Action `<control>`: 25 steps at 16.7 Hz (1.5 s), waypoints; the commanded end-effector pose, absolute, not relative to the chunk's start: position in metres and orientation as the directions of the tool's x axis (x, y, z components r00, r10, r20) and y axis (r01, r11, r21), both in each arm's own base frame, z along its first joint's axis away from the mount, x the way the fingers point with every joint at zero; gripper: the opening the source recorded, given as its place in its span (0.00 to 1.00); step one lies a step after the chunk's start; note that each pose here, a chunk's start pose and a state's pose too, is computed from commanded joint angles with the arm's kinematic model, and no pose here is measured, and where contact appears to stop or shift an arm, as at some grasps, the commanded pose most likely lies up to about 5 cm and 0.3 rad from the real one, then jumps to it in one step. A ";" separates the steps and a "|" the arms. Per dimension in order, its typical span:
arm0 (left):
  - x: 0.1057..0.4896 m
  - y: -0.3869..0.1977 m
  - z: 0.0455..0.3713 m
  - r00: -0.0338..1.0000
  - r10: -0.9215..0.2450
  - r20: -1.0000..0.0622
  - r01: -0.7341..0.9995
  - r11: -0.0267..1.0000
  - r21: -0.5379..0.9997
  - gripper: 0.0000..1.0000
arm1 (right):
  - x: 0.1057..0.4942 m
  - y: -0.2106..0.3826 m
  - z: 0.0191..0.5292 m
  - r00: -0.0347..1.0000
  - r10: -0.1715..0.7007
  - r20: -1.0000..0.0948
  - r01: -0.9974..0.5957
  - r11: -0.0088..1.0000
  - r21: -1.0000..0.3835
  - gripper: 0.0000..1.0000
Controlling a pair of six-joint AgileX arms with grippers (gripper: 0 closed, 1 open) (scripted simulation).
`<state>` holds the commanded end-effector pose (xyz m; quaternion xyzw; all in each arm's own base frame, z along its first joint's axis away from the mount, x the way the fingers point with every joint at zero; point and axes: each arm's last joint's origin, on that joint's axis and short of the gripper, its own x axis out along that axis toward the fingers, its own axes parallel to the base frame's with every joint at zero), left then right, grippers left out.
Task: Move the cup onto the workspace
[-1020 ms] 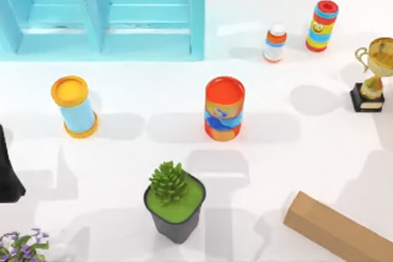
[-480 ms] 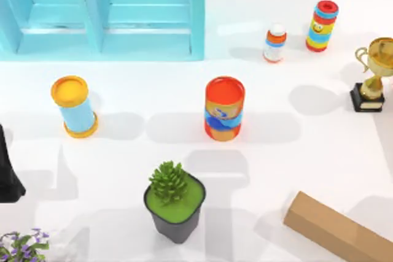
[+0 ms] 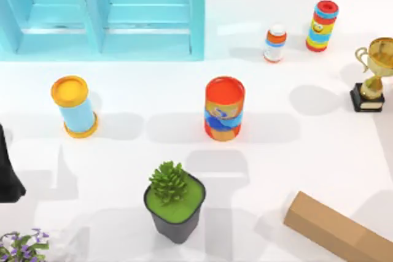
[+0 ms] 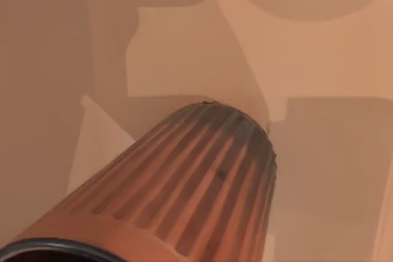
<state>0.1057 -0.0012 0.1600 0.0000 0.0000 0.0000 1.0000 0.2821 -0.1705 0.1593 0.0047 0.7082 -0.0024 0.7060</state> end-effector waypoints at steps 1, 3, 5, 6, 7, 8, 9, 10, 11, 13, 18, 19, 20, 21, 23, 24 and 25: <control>0.106 -0.001 0.160 1.000 0.000 0.000 0.000 1.000 0.000 1.00 | 0.282 -0.170 0.159 -0.003 0.003 -1.000 0.010 1.000 0.003 0.92; 0.106 -0.001 0.160 1.000 0.000 0.000 0.000 1.000 0.000 1.00 | 0.282 -0.170 0.159 -0.003 0.003 -1.000 0.010 1.000 0.003 0.77; 0.106 -0.001 0.160 1.000 0.000 0.000 0.000 1.000 0.000 1.00 | 0.282 -0.170 0.159 -0.003 0.003 -1.000 0.010 1.000 0.003 0.62; 0.106 -0.001 0.160 1.000 0.000 0.000 0.000 1.000 0.000 1.00 | 0.282 -0.170 0.159 -0.003 0.003 -1.000 0.010 1.000 0.003 0.55; 0.106 -0.001 0.160 1.000 0.000 0.000 0.000 1.000 0.000 1.00 | 0.282 -0.170 0.159 -0.003 0.003 -1.000 0.010 1.000 0.003 0.47; 0.106 -0.001 0.160 1.000 0.000 0.000 0.000 1.000 0.000 1.00 | 0.282 -0.170 0.159 -0.003 0.003 -1.000 0.010 1.000 0.003 0.40; 0.106 -0.001 0.160 1.000 0.000 0.000 0.000 1.000 0.000 1.00 | 0.282 -0.170 0.159 -0.003 0.003 -1.000 0.010 1.000 0.003 0.32; 0.106 -0.001 0.160 1.000 0.000 0.000 0.000 1.000 0.000 1.00 | 0.282 -0.170 0.159 -0.003 0.003 -1.000 0.010 1.000 0.003 0.25; 0.106 -0.001 0.160 1.000 0.000 0.000 0.000 1.000 0.000 1.00 | 0.282 -0.170 0.159 -0.003 0.003 -1.000 0.010 1.000 0.003 0.17; 0.106 -0.001 0.160 1.000 0.000 0.000 0.000 1.000 0.000 1.00 | 0.282 -0.170 0.159 -0.003 0.003 -1.000 0.010 1.000 0.003 0.02; 0.106 -0.001 0.160 1.000 0.000 0.000 0.000 1.000 0.000 1.00 | 0.282 -0.170 0.159 -0.003 0.003 -1.000 0.010 1.000 0.003 0.00; 0.106 -0.001 0.160 1.000 0.000 0.000 0.000 1.000 0.000 1.00 | 0.282 -0.170 0.159 -0.003 0.003 -1.000 0.010 1.000 0.003 0.00; 0.106 -0.001 0.160 1.000 0.000 0.000 0.000 1.000 0.000 1.00 | 0.282 -0.170 0.159 -0.003 0.003 -1.000 0.010 1.000 0.003 0.00; 0.106 -0.001 0.160 1.000 0.000 0.000 0.000 1.000 0.000 1.00 | 0.282 -0.170 0.159 -0.003 0.003 -1.000 0.010 1.000 0.003 0.00; 0.106 -0.001 0.160 1.000 0.000 0.000 0.000 1.000 0.000 1.00 | 0.281 -0.171 0.160 -0.003 0.003 -1.000 0.015 1.000 0.003 0.00; 0.106 -0.001 0.160 1.000 0.000 0.000 0.000 1.000 0.000 1.00 | 0.280 -0.171 0.164 -0.005 0.000 -1.000 0.028 1.000 0.000 0.00; 0.106 -0.001 0.160 1.000 0.000 0.000 0.000 1.000 0.000 1.00 | 0.277 -0.170 0.170 -0.006 -0.006 -1.000 0.050 0.999 -0.006 0.00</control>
